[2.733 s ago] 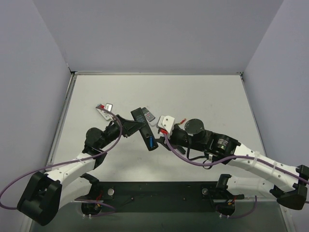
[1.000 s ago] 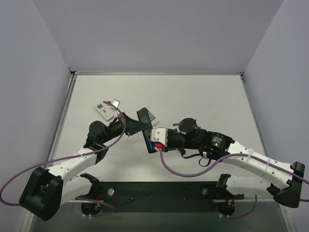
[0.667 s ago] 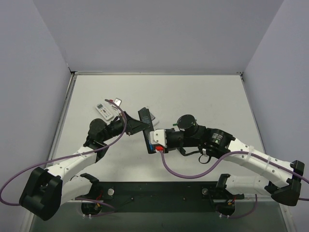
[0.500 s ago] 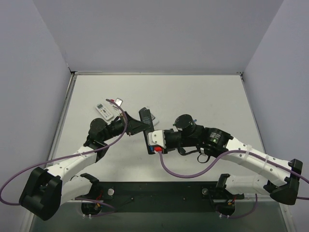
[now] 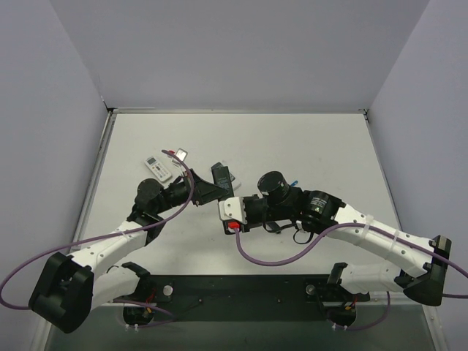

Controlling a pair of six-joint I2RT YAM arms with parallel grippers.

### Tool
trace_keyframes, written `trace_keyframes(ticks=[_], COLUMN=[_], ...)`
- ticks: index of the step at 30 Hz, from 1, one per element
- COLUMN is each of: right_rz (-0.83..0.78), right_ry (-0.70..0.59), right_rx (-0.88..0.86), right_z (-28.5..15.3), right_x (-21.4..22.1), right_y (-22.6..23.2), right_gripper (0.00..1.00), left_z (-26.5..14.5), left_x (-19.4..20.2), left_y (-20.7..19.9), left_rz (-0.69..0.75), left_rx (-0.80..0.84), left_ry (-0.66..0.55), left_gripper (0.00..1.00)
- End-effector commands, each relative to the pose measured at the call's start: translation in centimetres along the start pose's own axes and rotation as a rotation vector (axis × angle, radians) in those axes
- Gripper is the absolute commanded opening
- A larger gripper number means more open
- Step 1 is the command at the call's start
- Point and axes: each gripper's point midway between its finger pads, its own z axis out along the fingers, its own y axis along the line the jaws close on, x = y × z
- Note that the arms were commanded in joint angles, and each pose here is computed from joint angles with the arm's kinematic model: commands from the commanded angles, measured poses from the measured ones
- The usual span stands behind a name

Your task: Load the batteries into the remote control

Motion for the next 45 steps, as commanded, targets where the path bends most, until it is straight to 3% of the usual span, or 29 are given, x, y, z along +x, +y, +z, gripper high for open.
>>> trace_keyframes(ticks=[1, 18, 37, 41, 45], right_rz=[-0.028, 0.000, 0.053, 0.061, 0.066], right_ry=[-0.030, 0.015, 0.075, 0.075, 0.009], right_rx=[0.001, -0.049, -0.086, -0.078, -0.049], right_z=[-0.2, 0.5, 1.2, 1.3, 0.8], right_x=[-1.2, 0.5, 2.9, 3.0, 1.1], right_y=[-0.7, 0.7, 2.4, 2.3, 1.6], right_gripper=[0.25, 0.12, 0.09, 0.13, 0.20], left_z=[0.6, 0.2, -1.1, -1.1, -0.8], left_x=[-1.0, -2.5, -4.6, -4.2, -3.1], left_y=[-2.4, -5.4, -10.1, -9.4, -4.5], left_rz=[0.062, 0.056, 0.108, 0.138, 0.145], left_rx=[0.066, 0.165, 0.283, 0.260, 0.077], left_ry=[-0.004, -0.084, -0.174, -0.163, -0.137], left_gripper=[0.00, 0.00, 0.00, 0.00, 0.00])
